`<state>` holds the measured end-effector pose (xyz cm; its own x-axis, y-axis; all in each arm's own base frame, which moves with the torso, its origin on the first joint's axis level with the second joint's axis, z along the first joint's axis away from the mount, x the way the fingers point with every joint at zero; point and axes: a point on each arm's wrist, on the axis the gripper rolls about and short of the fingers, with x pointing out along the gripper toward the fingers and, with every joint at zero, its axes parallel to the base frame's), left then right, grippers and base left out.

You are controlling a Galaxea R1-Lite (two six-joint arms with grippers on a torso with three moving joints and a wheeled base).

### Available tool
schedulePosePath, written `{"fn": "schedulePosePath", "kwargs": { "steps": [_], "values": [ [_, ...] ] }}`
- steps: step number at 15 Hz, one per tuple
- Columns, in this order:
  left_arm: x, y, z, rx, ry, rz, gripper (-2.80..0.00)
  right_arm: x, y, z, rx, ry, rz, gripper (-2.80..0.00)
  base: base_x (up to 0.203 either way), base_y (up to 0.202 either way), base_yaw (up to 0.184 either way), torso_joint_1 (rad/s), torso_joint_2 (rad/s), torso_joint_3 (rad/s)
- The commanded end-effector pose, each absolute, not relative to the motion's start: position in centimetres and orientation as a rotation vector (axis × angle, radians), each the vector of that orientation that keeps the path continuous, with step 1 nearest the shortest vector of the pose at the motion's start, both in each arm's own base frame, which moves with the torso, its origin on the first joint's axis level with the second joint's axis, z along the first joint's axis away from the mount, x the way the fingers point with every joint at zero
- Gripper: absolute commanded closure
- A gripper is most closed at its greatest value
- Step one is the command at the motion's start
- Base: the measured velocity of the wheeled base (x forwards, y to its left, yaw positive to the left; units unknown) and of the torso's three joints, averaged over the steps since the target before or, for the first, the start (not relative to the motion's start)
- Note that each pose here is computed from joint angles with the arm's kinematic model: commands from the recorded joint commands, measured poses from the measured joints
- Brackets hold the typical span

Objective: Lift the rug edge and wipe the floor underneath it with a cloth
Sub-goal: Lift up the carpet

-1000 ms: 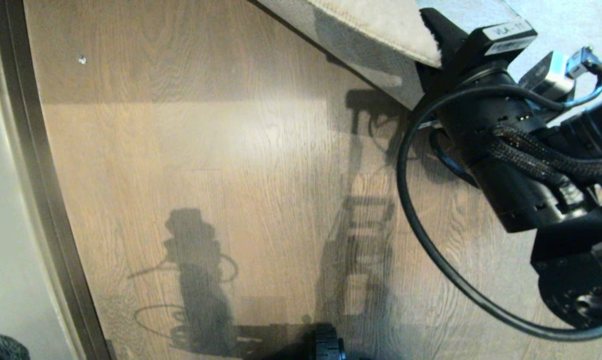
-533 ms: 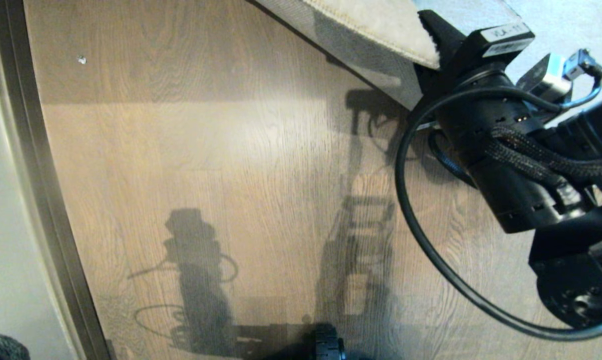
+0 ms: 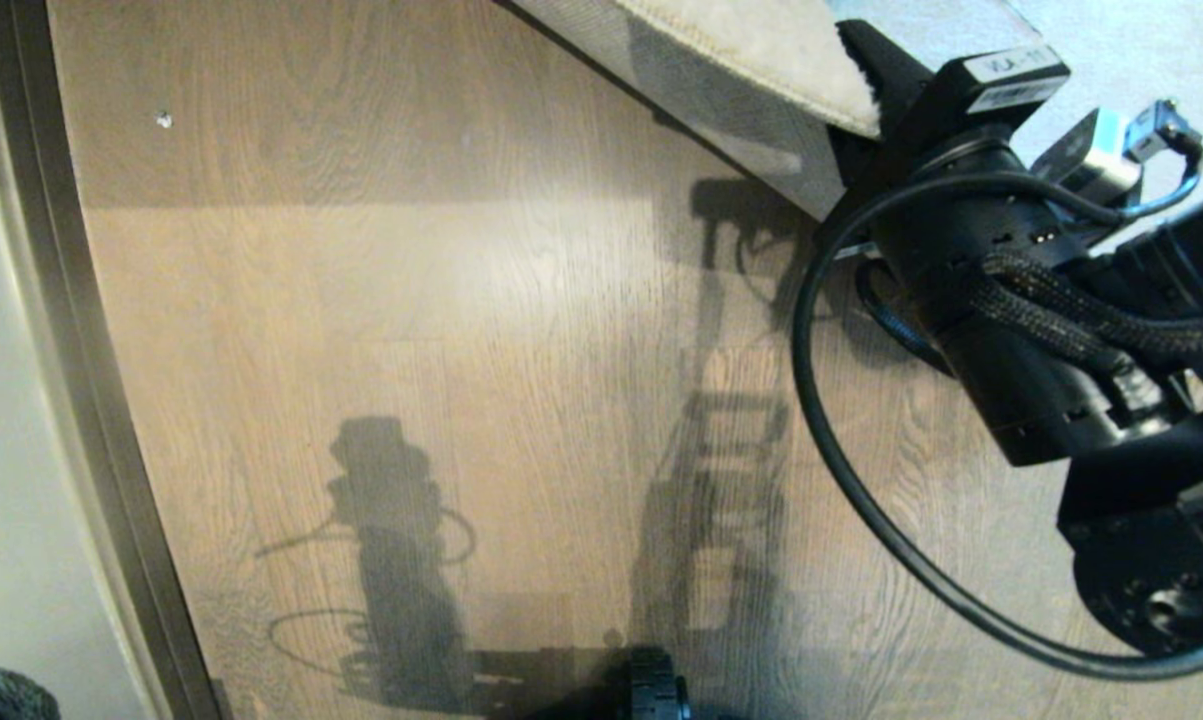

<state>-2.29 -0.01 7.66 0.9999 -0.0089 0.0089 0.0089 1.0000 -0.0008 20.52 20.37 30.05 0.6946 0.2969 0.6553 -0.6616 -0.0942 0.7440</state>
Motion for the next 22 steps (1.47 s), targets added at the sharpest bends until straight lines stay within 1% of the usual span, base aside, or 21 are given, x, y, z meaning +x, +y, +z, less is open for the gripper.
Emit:
{"fn": "schedulePosePath", "kwargs": {
  "steps": [1, 13, 22],
  "values": [
    [-2.28, -0.01, 7.63, -0.002, -0.008, -0.009, 0.0, 20.31, 20.17, 30.23, 1.481, -0.351, 0.844, 0.0, 0.0, 0.0, 0.0, 0.0, 0.0, 0.0],
    [-2.29, -0.01, 7.67, -0.002, -0.009, -0.009, 0.0, 19.83, 19.55, 29.49, 1.466, -0.325, 0.826, 0.0, 0.0, 0.0, 0.0, 0.0, 0.0, 0.0],
    [-2.29, -0.01, 7.67, -0.003, -0.009, -0.009, 0.0, 20.01, 19.56, 30.16, 1.486, -0.348, 0.838, 0.0, 0.0, 0.0, 0.0, 0.0, 0.0, 0.0]
  ]
}}
